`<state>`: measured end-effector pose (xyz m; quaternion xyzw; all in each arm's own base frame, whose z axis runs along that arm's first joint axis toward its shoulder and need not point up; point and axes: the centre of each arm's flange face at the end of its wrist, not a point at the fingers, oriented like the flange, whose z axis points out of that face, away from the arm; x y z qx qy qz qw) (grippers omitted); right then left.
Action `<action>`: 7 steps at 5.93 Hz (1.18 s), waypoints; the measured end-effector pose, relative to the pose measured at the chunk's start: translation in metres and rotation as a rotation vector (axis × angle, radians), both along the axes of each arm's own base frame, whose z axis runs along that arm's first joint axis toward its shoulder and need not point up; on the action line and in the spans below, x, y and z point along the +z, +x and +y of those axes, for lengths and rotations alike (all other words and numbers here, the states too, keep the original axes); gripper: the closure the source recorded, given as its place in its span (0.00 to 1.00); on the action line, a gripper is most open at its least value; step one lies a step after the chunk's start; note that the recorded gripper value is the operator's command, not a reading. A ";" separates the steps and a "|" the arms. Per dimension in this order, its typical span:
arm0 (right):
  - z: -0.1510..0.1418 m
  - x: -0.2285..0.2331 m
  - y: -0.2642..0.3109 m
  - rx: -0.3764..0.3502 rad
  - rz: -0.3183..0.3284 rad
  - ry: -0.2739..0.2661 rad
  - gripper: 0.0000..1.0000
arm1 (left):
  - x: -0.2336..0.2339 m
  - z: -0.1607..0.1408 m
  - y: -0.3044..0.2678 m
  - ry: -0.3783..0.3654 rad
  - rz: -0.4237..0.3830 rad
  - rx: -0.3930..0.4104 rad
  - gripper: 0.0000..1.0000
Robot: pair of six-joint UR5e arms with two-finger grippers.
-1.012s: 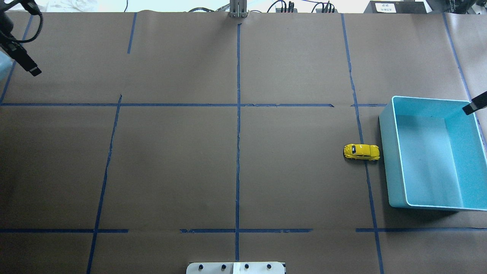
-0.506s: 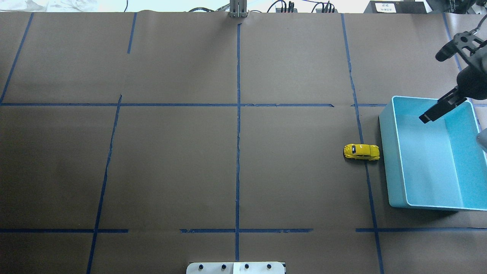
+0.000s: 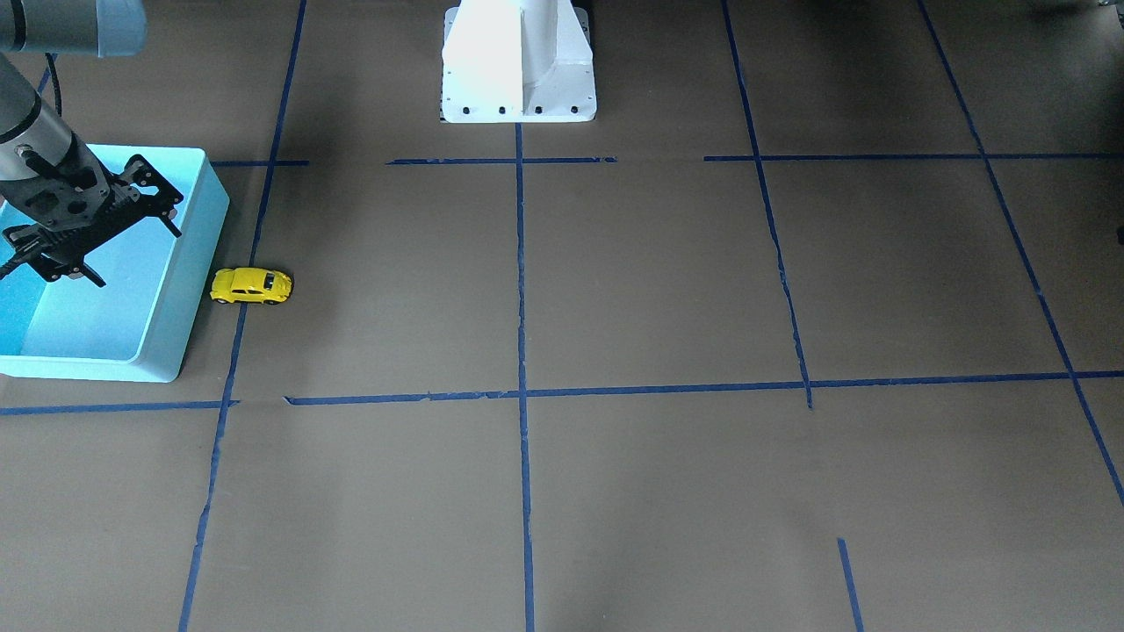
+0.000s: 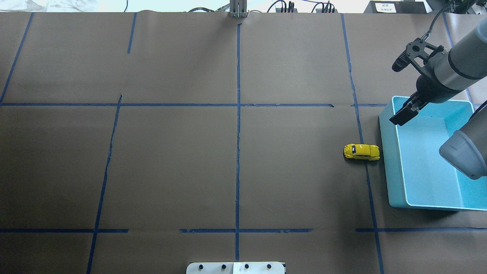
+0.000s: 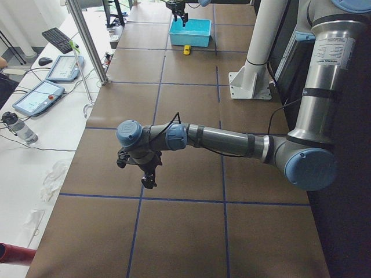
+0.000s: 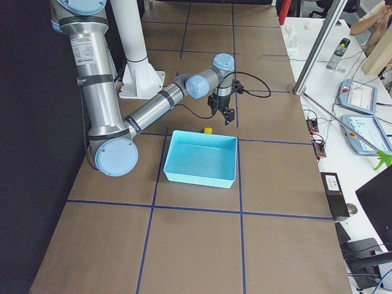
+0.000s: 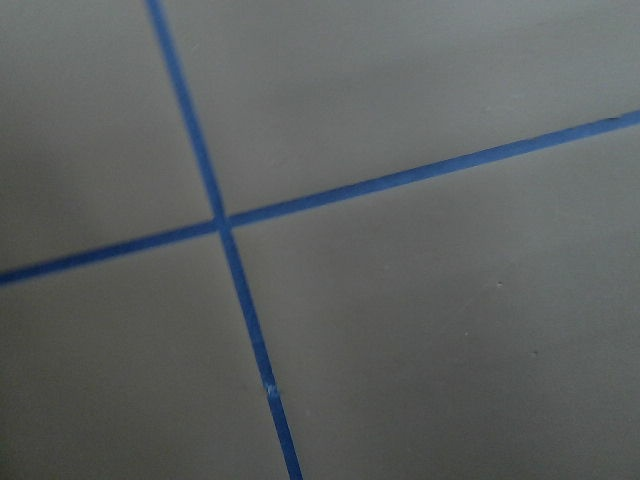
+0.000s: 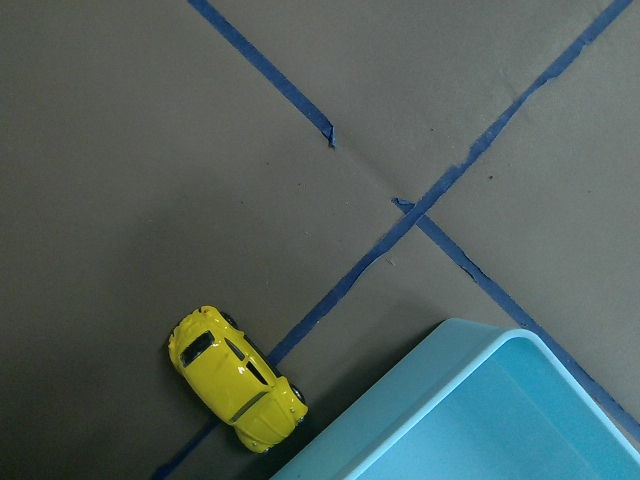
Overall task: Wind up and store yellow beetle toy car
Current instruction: 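Move the right gripper toward the yellow car beside the bin, then lower the right gripper around the yellow car and close it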
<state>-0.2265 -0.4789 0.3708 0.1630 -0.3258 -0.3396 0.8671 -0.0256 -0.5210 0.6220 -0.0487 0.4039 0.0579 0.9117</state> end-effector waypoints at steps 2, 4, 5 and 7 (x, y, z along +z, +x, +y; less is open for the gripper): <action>0.005 -0.005 -0.006 -0.025 0.007 0.041 0.00 | 0.034 0.015 -0.022 -0.049 -0.083 -0.098 0.00; 0.022 -0.019 -0.026 -0.101 -0.037 -0.004 0.00 | 0.052 0.022 -0.038 -0.076 -0.117 -0.146 0.00; 0.030 -0.026 -0.041 -0.147 -0.046 -0.033 0.00 | 0.059 0.027 -0.040 -0.089 -0.120 -0.150 0.00; 0.058 -0.036 -0.088 -0.299 -0.050 0.018 0.00 | 0.065 0.034 -0.041 -0.098 -0.121 -0.148 0.00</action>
